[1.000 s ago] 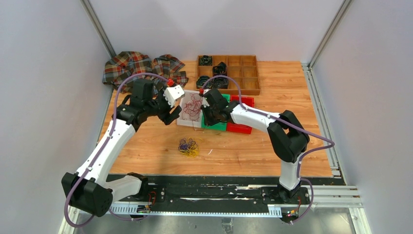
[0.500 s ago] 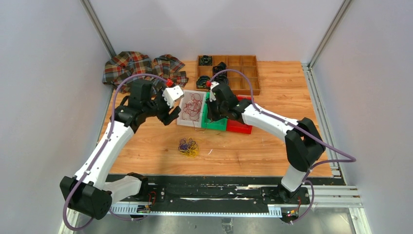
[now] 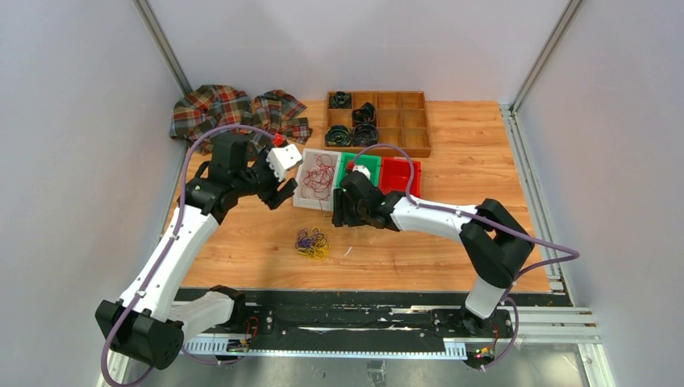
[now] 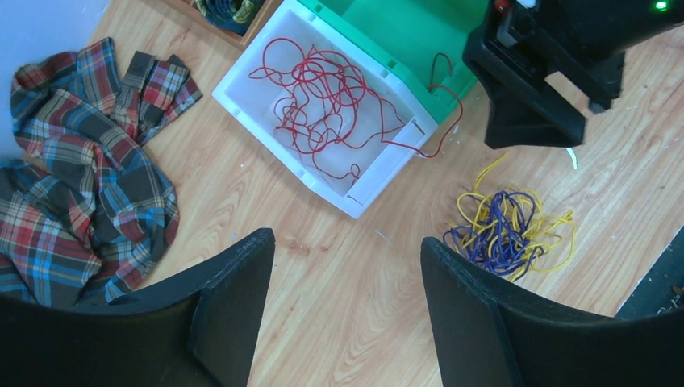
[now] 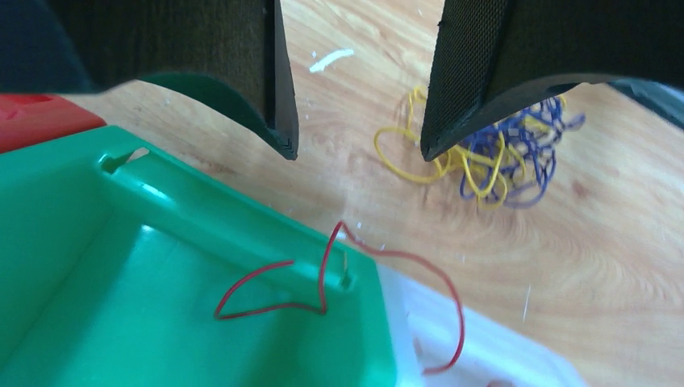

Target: Untangle the cables

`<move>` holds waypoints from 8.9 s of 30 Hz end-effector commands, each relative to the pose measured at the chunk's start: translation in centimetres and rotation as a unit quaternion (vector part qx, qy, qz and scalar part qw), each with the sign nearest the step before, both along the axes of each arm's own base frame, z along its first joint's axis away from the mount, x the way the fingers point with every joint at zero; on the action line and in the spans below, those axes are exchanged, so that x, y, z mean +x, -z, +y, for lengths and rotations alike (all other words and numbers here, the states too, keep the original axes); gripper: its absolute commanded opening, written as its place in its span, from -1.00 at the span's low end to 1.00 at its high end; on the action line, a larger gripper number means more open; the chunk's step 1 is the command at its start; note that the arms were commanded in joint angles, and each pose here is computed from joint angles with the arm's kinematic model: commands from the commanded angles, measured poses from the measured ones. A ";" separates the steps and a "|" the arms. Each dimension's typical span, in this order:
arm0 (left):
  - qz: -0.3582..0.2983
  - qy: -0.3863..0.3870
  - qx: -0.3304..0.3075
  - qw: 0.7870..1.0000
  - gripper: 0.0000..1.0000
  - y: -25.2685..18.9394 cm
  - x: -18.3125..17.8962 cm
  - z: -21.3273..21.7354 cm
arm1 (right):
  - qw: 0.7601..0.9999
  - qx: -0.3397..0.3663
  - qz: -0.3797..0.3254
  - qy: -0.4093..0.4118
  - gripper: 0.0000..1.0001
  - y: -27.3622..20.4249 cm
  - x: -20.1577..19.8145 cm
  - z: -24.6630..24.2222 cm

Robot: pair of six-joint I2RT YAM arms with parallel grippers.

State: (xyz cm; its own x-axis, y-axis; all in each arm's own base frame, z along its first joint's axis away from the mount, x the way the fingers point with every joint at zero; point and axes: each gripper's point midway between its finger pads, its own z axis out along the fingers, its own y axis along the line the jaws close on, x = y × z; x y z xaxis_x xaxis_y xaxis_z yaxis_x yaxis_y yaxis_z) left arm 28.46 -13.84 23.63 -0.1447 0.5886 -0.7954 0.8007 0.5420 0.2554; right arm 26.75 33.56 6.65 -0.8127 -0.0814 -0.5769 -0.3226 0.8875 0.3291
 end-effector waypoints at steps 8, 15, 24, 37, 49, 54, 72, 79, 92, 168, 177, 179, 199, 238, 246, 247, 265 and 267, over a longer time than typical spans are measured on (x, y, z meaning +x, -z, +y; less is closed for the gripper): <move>-0.029 0.010 0.002 1.000 0.43 -2.1 -0.9 0.4 | 0.984 0.050 0.011 0.170 0.03 3.2 3.3 1.0; -0.027 0.015 0.009 0.999 0.43 -2.0 -1.7 0.7 | 0.977 0.047 -0.003 0.206 -0.22 4.3 4.2 0.8; -0.019 0.025 0.017 0.999 0.43 -1.7 -3.0 1.0 | 0.974 0.075 -0.023 0.214 -0.57 3.6 4.5 2.4; -0.019 0.030 0.017 0.999 0.43 -2.0 -4.0 1.2 | 0.975 0.071 -0.083 0.195 -0.99 0.5 5.7 2.9; -0.017 0.033 0.014 0.999 0.43 -1.9 -4.2 1.1 | 0.964 0.061 -0.203 0.161 -0.99 -7.4 7.8 2.1; -0.015 0.033 0.012 0.999 0.43 -1.9 -4.1 1.0 | 0.955 0.069 -0.260 0.125 -0.99 -11.1 9.0 3.2; -0.017 0.036 0.017 0.999 0.43 -1.9 -4.3 1.3 | 0.993 -0.017 -0.116 0.002 -0.99 -3.8 13.3 7.5; -0.014 0.036 0.014 0.999 0.43 -1.8 -4.1 1.2 | 0.992 -0.074 -0.103 -0.009 -0.99 -2.0 14.1 5.3; -0.019 0.035 0.011 0.999 0.43 -2.4 -4.0 1.2 | 0.988 -0.117 -0.068 -0.067 -0.75 0.1 14.5 6.8; 0.358 0.057 -0.010 0.932 0.11 16.2 -7.1 -1.7 | 0.975 -0.022 -0.199 -0.090 0.22 -8.6 -5.4 -4.1; 0.358 0.066 0.034 0.931 -0.08 17.9 -7.3 -1.9 | 0.973 -0.022 -0.210 -0.091 0.15 -9.5 -4.8 -3.5; 0.347 0.060 0.052 0.934 -0.19 18.3 -6.7 -1.5 | 0.973 -0.017 -0.211 -0.089 0.11 -9.7 -4.8 -3.5; 0.258 0.073 -0.014 0.963 -0.88 6.5 -8.4 -2.2 | 0.939 0.112 -0.256 -0.199 0.33 -13.2 -8.5 2.6; 0.137 0.079 -0.165 0.974 -0.99 -11.2 -10.2 -4.3 | 0.945 0.171 -0.200 -0.196 -0.17 -8.4 -7.0 10.2; 0.061 0.060 -0.169 0.982 -0.99 -16.2 -8.7 -3.8 | 0.966 0.118 -0.154 -0.171 -0.20 -1.7 -7.6 7.3; 0.049 0.055 -0.171 0.983 -0.99 -17.1 -8.4 -3.7 | 0.967 0.115 -0.148 -0.171 -0.20 -1.2 -7.7 7.2; -0.104 0.035 -0.209 0.972 -0.99 -28.0 -9.2 -2.0 | 0.974 0.075 -0.142 -0.162 0.15 -1.3 -7.9 5.0; -0.089 0.033 -0.194 0.976 -0.99 -26.1 -9.0 -1.9 | 0.969 0.079 -0.162 -0.172 0.27 -3.7 -7.8 5.0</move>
